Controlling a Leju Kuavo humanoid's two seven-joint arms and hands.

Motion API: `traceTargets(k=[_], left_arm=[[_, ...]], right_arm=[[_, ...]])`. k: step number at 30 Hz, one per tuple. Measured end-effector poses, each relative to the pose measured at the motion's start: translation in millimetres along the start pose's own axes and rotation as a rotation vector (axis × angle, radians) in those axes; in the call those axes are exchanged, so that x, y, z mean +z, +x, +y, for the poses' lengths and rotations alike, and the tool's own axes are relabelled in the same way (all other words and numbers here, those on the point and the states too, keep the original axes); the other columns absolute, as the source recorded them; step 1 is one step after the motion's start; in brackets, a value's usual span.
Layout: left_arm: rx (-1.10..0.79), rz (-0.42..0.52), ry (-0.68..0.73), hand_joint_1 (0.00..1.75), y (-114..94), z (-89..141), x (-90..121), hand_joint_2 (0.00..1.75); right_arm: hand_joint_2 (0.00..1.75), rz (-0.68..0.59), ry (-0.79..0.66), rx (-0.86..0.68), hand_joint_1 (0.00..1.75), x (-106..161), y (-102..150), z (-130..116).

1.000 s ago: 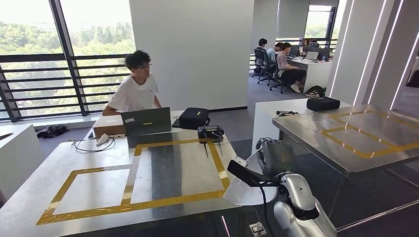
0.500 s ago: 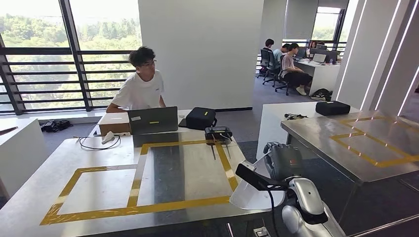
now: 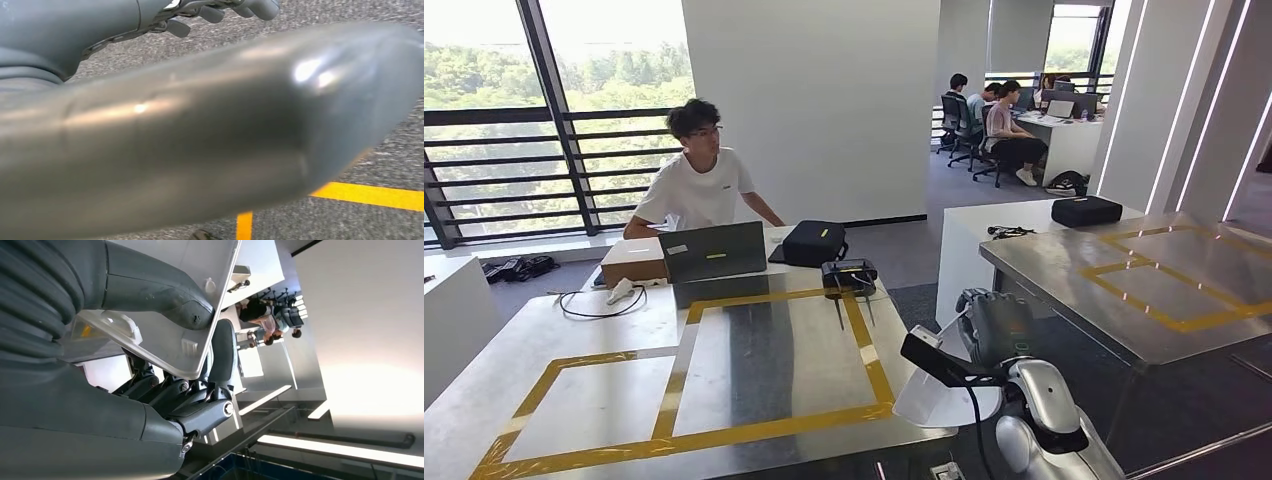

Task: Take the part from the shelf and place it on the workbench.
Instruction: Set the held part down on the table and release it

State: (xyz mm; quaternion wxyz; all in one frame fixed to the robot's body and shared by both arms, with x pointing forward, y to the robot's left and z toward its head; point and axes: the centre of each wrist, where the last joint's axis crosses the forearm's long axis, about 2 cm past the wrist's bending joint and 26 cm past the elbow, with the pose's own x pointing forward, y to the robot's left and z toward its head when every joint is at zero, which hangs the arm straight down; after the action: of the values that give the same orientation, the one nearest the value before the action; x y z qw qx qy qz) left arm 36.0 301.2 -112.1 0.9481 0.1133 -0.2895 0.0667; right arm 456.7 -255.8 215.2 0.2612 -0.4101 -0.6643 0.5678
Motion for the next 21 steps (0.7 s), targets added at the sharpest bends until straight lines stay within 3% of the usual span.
traceTargets(k=[9, 21], left_arm=[[0.002, -0.011, -0.01, 0.0, 1.1, -2.7, -0.1, 0.0], [0.002, -0.006, -0.017, 0.0, 0.0, -6.4, 1.4, 0.0]], right_arm=[[1.75, -0.043, -0.031, 0.011, 1.4, -18.1, 6.5, -16.3], [1.75, -0.055, -0.05, 0.012, 1.4, -27.4, 14.9, -19.8]])
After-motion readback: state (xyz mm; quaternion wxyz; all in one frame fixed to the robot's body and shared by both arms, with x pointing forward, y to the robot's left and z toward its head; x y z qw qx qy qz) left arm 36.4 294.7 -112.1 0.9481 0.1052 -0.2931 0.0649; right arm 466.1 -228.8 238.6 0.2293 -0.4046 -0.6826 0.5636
